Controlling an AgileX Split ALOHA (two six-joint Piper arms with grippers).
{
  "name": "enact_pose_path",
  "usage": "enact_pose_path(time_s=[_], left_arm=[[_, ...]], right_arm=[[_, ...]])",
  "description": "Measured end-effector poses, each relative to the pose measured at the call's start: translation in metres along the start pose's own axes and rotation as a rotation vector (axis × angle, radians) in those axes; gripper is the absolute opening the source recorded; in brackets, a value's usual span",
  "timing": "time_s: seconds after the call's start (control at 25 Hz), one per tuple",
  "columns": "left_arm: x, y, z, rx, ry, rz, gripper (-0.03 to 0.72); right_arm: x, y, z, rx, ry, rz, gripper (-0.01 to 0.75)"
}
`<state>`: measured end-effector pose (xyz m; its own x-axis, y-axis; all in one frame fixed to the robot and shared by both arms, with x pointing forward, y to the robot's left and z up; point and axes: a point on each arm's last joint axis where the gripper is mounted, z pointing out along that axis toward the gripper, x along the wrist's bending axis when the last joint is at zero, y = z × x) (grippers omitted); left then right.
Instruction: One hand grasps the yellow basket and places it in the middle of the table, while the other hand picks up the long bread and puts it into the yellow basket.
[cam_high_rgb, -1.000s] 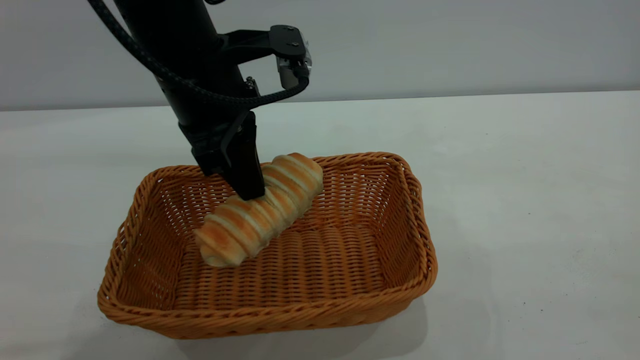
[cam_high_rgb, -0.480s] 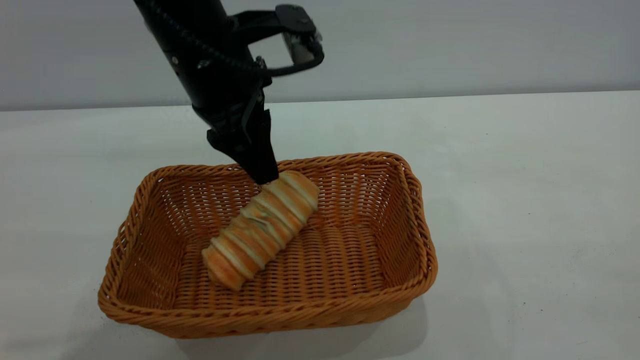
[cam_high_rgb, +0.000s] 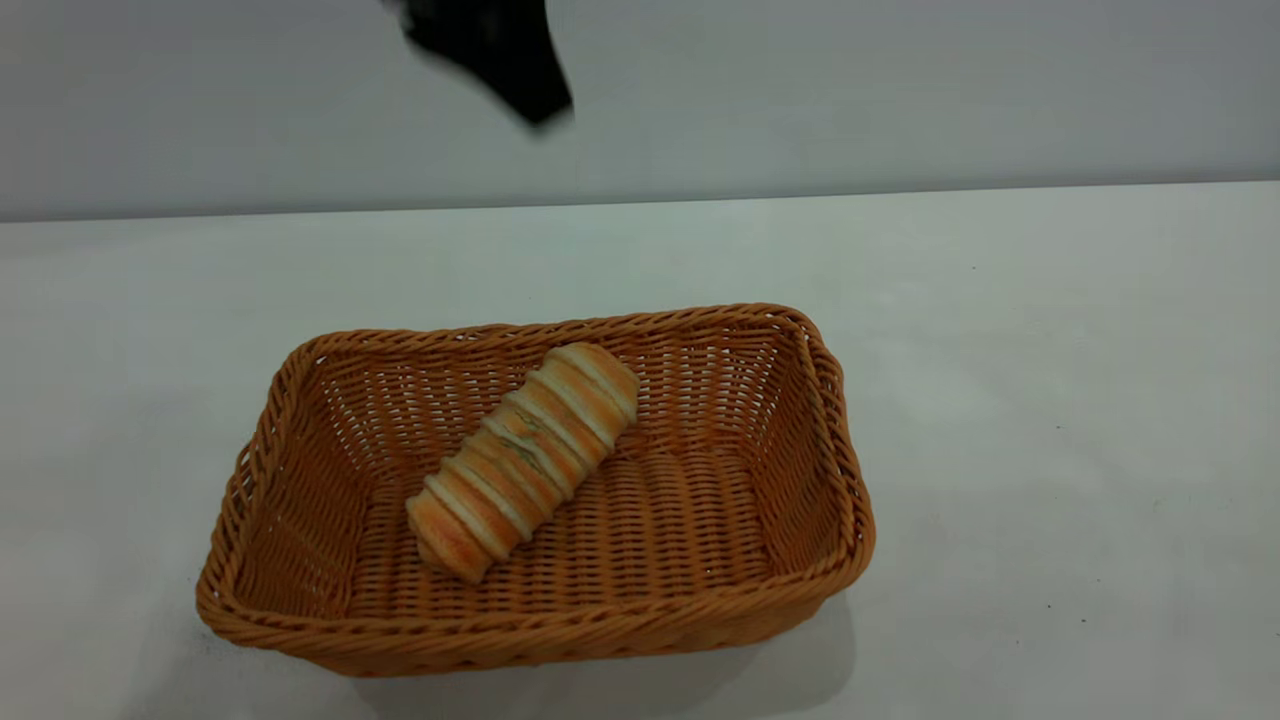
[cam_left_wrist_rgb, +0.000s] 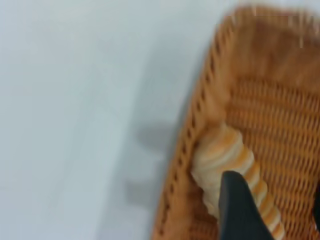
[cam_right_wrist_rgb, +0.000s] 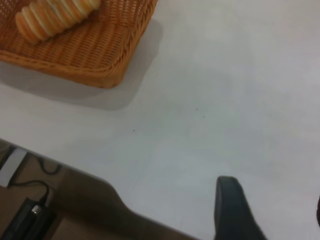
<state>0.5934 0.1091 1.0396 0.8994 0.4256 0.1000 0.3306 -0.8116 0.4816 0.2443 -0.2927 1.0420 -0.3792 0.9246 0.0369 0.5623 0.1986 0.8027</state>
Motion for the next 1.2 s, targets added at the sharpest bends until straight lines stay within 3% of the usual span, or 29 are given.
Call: enact_pose_path(time_s=[0.28,0.56,0.76,1.04,1.2], left_arm=[[-0.018,0.012,-0.097,-0.156,0.141,-0.054,0.425],[-0.051,-0.007,-0.19,-0.263,0.305,-0.105,0.384],[-0.093,-0.048,-0.247,-0.312,0.386,-0.138,0.368],[-0.14,-0.117,-0.265,-0.235,0.455,-0.196,0.366],[-0.172,-0.159,-0.274,-0.303,0.503,-0.245,0.366]], right_arm=[[0.0,0.0,0.0,0.0,0.0,0.0,0.379],[0.0,0.0,0.0,0.0,0.0,0.0,0.379],[0.0,0.0,0.0,0.0,0.0,0.0,0.379],[0.0,0.0,0.0,0.0,0.0,0.0,0.379],[0.0,0.0,0.0,0.0,0.0,0.0,0.379]])
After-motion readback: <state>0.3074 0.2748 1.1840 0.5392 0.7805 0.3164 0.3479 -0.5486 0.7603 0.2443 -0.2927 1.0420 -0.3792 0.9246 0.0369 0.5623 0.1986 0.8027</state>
